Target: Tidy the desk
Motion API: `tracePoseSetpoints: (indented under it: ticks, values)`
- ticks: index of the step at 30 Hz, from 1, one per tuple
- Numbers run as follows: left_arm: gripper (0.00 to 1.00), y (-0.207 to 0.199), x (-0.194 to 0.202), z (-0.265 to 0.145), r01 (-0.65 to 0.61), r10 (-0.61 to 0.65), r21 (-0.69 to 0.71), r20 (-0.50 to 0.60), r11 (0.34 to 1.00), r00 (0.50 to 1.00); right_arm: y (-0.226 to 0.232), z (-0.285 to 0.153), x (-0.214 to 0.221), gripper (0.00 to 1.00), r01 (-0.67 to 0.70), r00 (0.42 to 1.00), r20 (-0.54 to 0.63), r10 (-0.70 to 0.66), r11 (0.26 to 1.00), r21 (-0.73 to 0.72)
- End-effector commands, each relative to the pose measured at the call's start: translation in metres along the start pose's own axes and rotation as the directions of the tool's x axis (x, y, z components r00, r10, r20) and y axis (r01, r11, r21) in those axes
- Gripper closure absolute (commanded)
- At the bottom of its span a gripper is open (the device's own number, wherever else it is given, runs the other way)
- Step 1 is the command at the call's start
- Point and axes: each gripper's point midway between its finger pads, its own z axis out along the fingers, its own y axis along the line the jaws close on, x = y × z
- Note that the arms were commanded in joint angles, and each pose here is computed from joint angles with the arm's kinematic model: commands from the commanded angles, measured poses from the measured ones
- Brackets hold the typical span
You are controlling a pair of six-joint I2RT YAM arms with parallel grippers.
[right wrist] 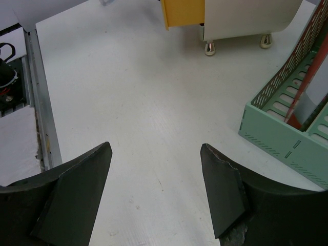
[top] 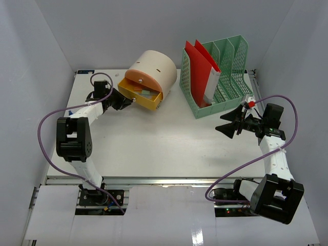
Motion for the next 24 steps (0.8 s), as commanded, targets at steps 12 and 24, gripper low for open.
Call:
tracePoseSetpoints:
  ticks: [12,24]
  values:
    - [0.65,-0.042,-0.023,0.014,0.01,-0.006,0.096,-0.041,0.995,0.999,-0.001,-0.002,-0.011,0.24,0.024,1.0,0.007,-0.024,1.0,0.002]
    - [0.62,-0.058,-0.036,0.033,0.019,-0.011,0.134,-0.058,0.991,0.998,-0.001,-0.002,-0.011,0.24,0.024,1.0,0.004,-0.024,1.0,0.005]
